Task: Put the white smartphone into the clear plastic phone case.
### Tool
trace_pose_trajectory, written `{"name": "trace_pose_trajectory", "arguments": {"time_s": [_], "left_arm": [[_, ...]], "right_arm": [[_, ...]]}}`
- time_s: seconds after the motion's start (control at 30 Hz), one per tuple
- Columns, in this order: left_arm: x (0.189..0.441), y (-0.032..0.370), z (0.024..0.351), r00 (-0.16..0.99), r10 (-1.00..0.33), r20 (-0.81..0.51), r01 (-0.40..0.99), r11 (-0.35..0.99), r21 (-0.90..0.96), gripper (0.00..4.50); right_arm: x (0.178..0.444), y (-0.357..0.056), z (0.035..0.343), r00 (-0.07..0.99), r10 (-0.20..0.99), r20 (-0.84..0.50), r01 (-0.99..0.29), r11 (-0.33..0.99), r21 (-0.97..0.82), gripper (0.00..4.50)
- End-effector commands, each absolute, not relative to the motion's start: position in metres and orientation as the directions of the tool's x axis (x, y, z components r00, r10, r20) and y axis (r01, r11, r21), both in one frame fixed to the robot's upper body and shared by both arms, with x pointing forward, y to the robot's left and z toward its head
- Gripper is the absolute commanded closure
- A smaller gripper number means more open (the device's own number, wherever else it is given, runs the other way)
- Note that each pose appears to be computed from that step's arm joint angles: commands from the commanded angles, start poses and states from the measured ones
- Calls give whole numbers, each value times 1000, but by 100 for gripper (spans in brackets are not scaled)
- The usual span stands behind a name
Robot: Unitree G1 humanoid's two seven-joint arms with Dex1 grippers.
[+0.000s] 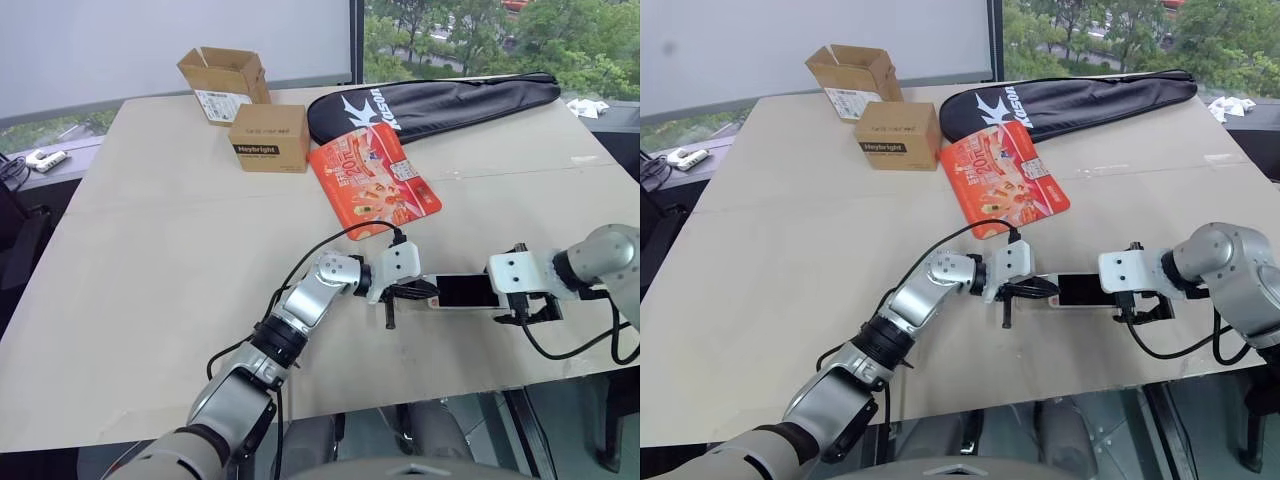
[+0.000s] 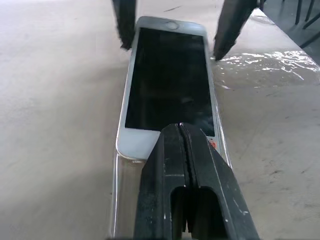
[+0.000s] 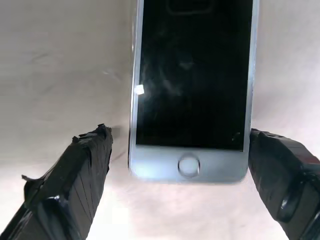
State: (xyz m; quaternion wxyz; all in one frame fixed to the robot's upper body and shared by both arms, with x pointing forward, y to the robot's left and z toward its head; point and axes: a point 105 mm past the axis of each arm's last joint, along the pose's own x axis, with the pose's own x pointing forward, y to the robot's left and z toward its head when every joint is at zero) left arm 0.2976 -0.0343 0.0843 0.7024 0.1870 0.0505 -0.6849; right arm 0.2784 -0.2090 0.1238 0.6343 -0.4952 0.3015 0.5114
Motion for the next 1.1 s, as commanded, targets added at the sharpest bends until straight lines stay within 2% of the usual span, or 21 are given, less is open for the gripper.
{"name": "trace_pose_trajectory", "arguments": {"time_s": [0.03, 0.17, 0.27, 0.3, 0.43, 0.5, 0.6, 0.73, 0.9, 1.03, 1.1], "left_arm": [[295, -38, 84, 45, -944, -326, 980, -21, 197, 450], [294, -39, 83, 40, -945, -325, 981, -26, 195, 450], [294, -38, 82, 41, -944, -326, 981, -25, 194, 450], [294, -37, 82, 42, -944, -327, 981, -24, 194, 450], [294, -36, 81, 46, -944, -327, 981, -19, 192, 450], [294, -36, 81, 46, -944, -327, 982, -18, 190, 450], [293, -36, 81, 44, -944, -327, 982, -19, 188, 450], [293, -36, 80, 42, -943, -329, 982, -22, 189, 450], [294, -34, 81, 50, -942, -331, 982, -14, 190, 450], [294, -32, 79, 53, -941, -334, 982, -12, 190, 450], [294, -32, 79, 53, -941, -334, 982, -12, 189, 450]], "right_arm": [[282, -220, 140, 354, 341, -871, -932, 45, -361, 7], [288, -230, 148, 396, 357, -846, -918, 135, -372, 7], [287, -227, 155, 393, 421, -817, -919, 198, -340, 7], [287, -225, 159, 395, 458, -796, -918, 226, -325, 58], [277, -206, 160, 339, 624, -704, -937, 286, -199, 203], [274, -192, 156, 322, 701, -636, -943, 296, -151, 300], [288, -175, 155, 388, 779, -493, -917, 379, -124, 438], [290, -170, 134, 387, 778, -495, -913, 399, -86, 446], [276, -175, 107, 321, 728, -606, -930, 362, -59, 446], [281, -190, 101, 370, 642, -671, -914, 380, -141, 446], [281, -187, 107, 371, 661, -652, -917, 370, -147, 446]]}}
